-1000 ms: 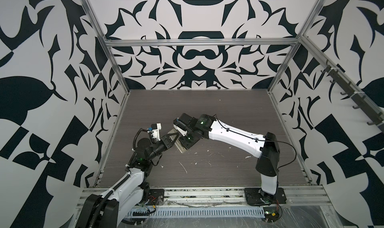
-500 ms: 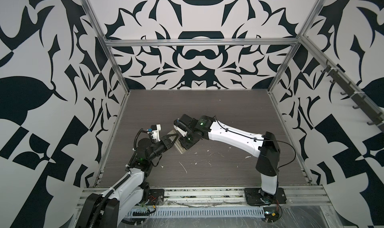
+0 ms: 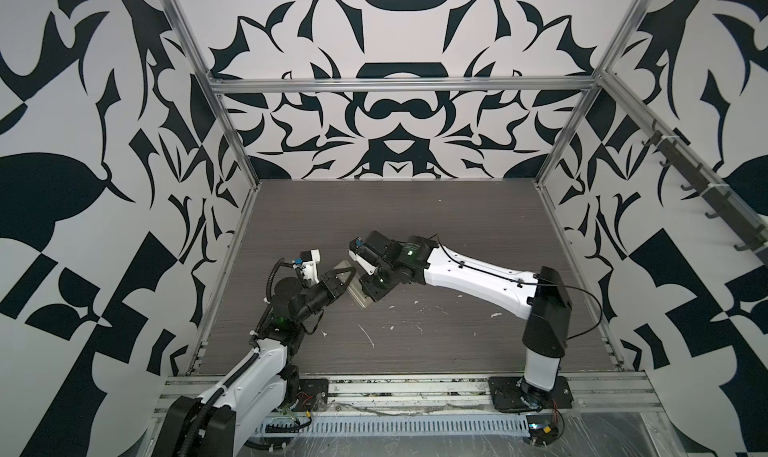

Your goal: Load the batteries into the remote control

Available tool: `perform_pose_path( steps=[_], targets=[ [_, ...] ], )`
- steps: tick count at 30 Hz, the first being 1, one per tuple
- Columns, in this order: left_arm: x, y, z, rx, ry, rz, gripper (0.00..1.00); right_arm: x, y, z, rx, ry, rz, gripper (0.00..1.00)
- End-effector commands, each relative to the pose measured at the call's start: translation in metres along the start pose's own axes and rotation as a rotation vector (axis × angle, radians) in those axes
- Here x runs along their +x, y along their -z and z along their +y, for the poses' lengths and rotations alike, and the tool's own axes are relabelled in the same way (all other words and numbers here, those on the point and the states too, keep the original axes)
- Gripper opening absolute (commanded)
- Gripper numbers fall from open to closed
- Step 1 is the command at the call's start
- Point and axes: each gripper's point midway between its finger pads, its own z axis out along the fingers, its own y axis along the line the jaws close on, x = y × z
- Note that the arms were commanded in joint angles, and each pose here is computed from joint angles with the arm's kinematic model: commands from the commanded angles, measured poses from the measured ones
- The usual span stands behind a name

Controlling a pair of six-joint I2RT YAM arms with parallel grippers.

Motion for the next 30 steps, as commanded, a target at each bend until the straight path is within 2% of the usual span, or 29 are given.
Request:
perform_pose_path(
  steps=[1, 4, 6, 9, 13, 22, 30],
  targets=[
    [-0.011, 0.0, -0.025, 0.046, -0.047, -0.018, 0.0, -0.013, 0.037, -0.003, 0.013, 0.014, -0.104, 0.47],
    [-0.014, 0.0, -0.023, 0.026, -0.042, -0.031, 0.0, -0.019, 0.052, 0.019, -0.114, 0.018, -0.176, 0.51],
    [-0.015, -0.001, -0.024, 0.023, -0.039, -0.031, 0.0, -0.022, 0.057, 0.037, -0.201, 0.036, -0.262, 0.59],
    [-0.016, -0.001, -0.028, 0.028, -0.033, -0.028, 0.0, -0.017, 0.048, 0.039, -0.195, 0.043, -0.253, 0.71],
    [-0.017, 0.002, -0.03, 0.028, -0.029, -0.035, 0.0, -0.015, 0.036, 0.045, -0.207, 0.049, -0.242, 0.79],
    [-0.018, 0.003, -0.036, 0.037, -0.035, -0.038, 0.0, -0.022, 0.016, 0.029, -0.111, 0.039, -0.283, 0.76],
    [-0.019, 0.001, -0.038, 0.04, -0.041, -0.032, 0.0, -0.021, 0.006, 0.027, -0.099, 0.05, -0.282, 0.62]
  ],
)
